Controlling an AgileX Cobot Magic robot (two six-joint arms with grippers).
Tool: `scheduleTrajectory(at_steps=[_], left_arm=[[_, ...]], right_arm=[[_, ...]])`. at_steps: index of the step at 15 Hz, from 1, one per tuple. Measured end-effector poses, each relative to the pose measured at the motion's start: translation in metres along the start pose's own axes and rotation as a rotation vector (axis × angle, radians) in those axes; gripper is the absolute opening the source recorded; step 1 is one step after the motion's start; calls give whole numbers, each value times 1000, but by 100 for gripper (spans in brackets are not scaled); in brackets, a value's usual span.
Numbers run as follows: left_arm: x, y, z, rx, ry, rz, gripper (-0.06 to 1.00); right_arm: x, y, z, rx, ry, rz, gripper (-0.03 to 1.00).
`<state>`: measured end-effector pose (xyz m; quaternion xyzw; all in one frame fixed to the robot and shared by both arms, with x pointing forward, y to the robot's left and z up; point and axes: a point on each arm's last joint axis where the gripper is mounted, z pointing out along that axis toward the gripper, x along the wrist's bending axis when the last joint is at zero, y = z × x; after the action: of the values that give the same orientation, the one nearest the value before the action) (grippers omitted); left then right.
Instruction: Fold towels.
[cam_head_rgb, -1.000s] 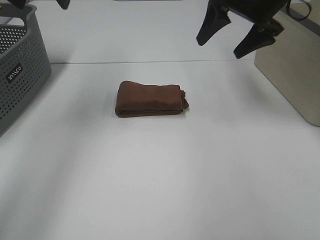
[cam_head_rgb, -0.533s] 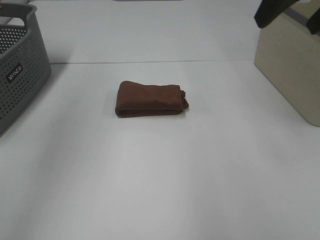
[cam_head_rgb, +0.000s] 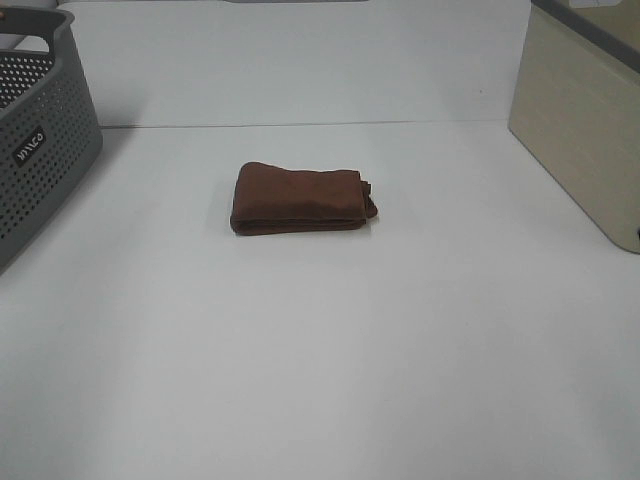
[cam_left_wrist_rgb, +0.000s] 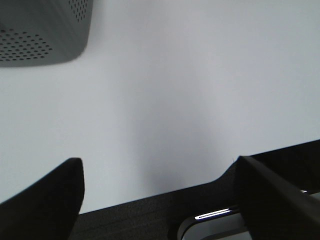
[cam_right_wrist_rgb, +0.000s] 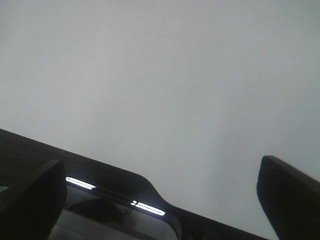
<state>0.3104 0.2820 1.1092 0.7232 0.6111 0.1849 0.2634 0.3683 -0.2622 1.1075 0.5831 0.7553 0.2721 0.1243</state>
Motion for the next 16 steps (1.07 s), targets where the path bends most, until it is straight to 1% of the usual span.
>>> scheduleTrajectory(at_steps=[1,2,3,5,6,8,10,13,16], left_arm=[[2,-23,-2,-38,-13,23,77],[3,-62,-7,-141,-52,82,77],[3,-71,-8,-168,-64,95,77],[2,-94,-8,-251,-108,124,77],[1,-102,-9,-288,-128,138,77],[0,-106,-13,-355,-150,169,77],[-2,-103,-12,-391,-159,189,77],[-2,-100,-7,-433,-164,188,77],[-3,-98,-4,-445,-173,186,77]], right_arm=[[0,-22,-2,-41,-20,-11,97],[-1,-62,-5,-123,-64,-40,97],[-1,-69,-5,-140,-70,-45,97],[1,-101,-9,-236,-88,-72,97],[2,-112,-13,-286,-91,-81,97],[4,-127,-21,-378,-101,-99,97],[5,-136,-27,-447,-114,-112,97],[4,-139,-29,-461,-134,-120,97],[4,-139,-29,-460,-135,-120,97]])
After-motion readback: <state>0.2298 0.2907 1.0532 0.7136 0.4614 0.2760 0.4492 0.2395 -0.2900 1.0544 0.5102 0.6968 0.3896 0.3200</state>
